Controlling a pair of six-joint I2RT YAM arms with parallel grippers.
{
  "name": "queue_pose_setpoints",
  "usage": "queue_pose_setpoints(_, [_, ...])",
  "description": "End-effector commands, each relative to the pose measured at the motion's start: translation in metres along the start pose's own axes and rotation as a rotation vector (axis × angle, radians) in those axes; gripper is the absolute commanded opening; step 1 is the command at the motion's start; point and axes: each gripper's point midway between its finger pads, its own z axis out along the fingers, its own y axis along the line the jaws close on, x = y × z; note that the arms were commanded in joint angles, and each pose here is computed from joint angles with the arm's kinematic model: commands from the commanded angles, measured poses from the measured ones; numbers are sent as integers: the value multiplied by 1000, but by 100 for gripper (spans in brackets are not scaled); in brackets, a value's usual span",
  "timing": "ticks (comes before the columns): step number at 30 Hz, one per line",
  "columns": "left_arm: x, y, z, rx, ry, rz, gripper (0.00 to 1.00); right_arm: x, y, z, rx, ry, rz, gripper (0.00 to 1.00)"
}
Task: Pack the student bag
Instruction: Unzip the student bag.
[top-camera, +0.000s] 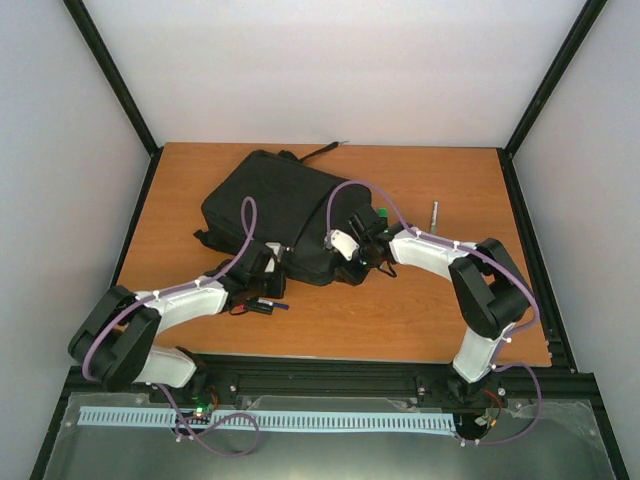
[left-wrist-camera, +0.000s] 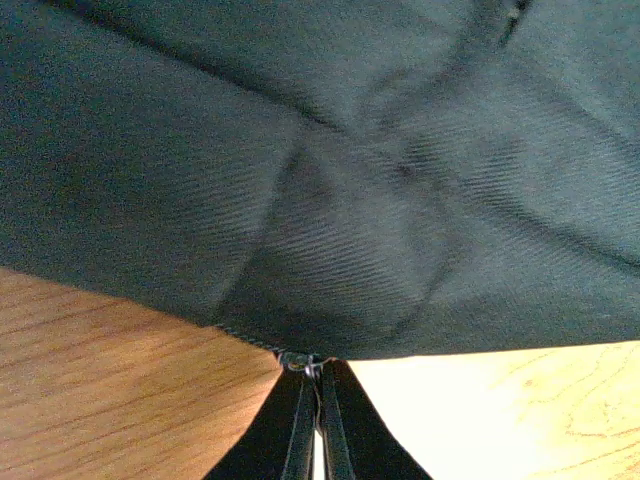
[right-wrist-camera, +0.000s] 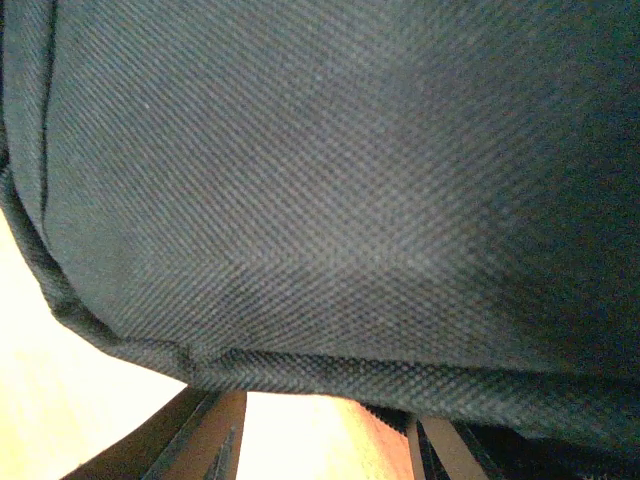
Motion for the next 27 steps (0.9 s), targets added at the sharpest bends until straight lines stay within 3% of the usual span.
queue_pose_setpoints(1, [-4,-33,7,71,19,29,1,-11,4,-3,-33,-26,9,43])
queue_pose_setpoints(17, [-11,-118,29,197,23,97,1,-15,1,-8,-16,-33,20,41])
queue_pose_setpoints(27, [-24,-149,39,258,27,99,1,-18,-48,-83,147,-174,115,41])
